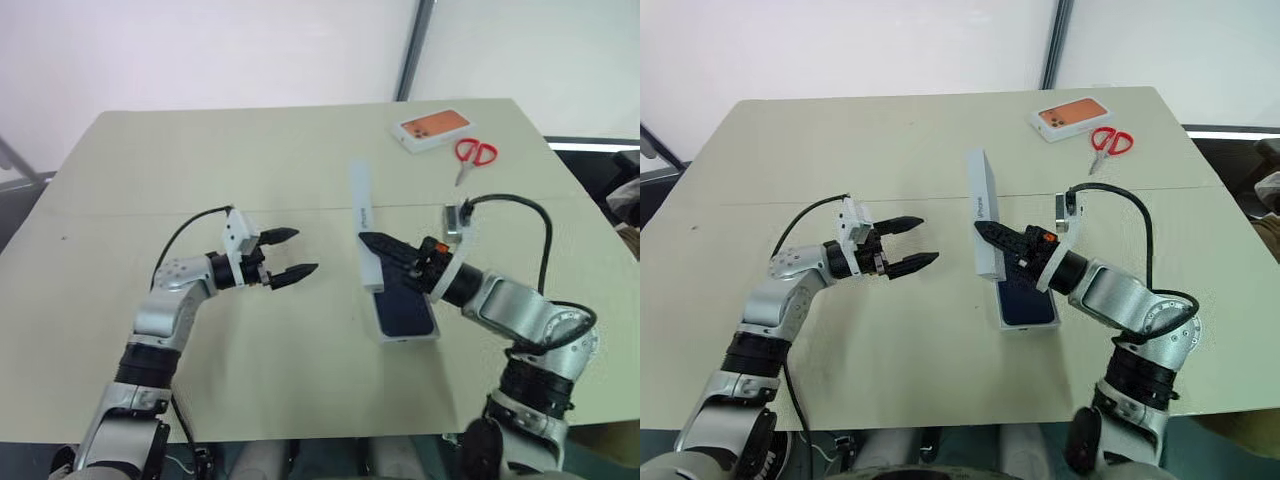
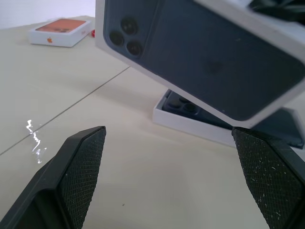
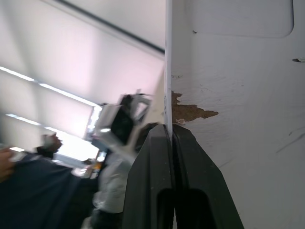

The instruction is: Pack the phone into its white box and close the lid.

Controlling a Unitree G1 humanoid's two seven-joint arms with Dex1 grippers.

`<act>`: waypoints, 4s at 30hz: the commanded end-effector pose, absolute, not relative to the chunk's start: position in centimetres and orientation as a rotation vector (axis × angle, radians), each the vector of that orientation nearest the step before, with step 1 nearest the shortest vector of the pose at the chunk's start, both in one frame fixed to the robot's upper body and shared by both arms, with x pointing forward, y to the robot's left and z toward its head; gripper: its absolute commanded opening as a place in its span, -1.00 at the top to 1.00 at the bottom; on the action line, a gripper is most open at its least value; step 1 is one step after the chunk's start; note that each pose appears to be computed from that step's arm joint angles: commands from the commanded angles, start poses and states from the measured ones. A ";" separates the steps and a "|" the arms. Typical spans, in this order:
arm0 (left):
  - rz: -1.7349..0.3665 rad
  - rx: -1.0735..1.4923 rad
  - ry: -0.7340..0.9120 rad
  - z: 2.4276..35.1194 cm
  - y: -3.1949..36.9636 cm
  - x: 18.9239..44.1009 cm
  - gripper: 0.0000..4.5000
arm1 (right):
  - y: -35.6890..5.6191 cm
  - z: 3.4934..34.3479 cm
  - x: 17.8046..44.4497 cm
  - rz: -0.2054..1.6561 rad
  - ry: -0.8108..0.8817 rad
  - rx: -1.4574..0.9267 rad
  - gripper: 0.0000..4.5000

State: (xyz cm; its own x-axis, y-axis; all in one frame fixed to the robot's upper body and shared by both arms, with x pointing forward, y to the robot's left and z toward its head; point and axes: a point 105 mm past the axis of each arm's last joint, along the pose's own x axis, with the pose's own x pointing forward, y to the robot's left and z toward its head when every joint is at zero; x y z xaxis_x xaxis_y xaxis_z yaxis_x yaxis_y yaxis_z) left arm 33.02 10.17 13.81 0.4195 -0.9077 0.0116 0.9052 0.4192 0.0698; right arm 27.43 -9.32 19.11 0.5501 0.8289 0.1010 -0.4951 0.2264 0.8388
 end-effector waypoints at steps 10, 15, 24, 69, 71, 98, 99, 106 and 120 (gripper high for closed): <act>-1.173 0.016 -0.072 14.9 10.0 31.8 -0.59 | -7.5 16.2 24.3 0.971 0.532 1.076 1.00; -1.206 -0.001 -0.051 14.6 9.8 30.9 0.51 | -7.9 14.9 24.4 0.907 0.575 1.101 1.00; -1.335 0.031 -0.006 11.4 5.2 28.6 1.00 | -9.5 13.6 25.9 0.795 0.596 1.123 0.73; -1.269 0.057 0.093 9.3 3.5 31.7 1.00 | -20.4 13.6 31.0 0.619 0.202 -0.608 0.99; -1.293 0.093 0.185 7.7 3.1 31.6 1.00 | -20.2 13.4 30.8 0.651 0.209 -0.649 0.99; -1.386 0.061 0.060 10.0 -2.5 31.4 1.00 | -21.4 12.7 29.0 0.706 0.291 -0.718 0.99; -1.384 0.054 0.064 9.9 -2.5 31.4 1.00 | -21.5 12.5 29.0 0.704 0.298 -0.727 0.99; -1.362 0.051 0.079 9.4 -2.2 31.6 1.00 | -21.7 11.8 28.7 0.712 0.318 -0.755 0.99; -1.265 0.056 -0.013 12.6 -0.3 34.3 1.00 | -22.8 16.9 31.7 0.547 0.138 -0.706 0.99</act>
State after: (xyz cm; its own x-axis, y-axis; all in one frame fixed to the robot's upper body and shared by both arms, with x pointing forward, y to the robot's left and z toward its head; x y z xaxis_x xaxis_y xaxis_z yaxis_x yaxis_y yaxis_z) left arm 33.59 -0.01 10.20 0.2856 -0.9542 -0.0896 0.9577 0.2876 -0.0101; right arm 31.02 -23.13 14.25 0.8118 0.4182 -0.4075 -0.5838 0.5934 -0.5541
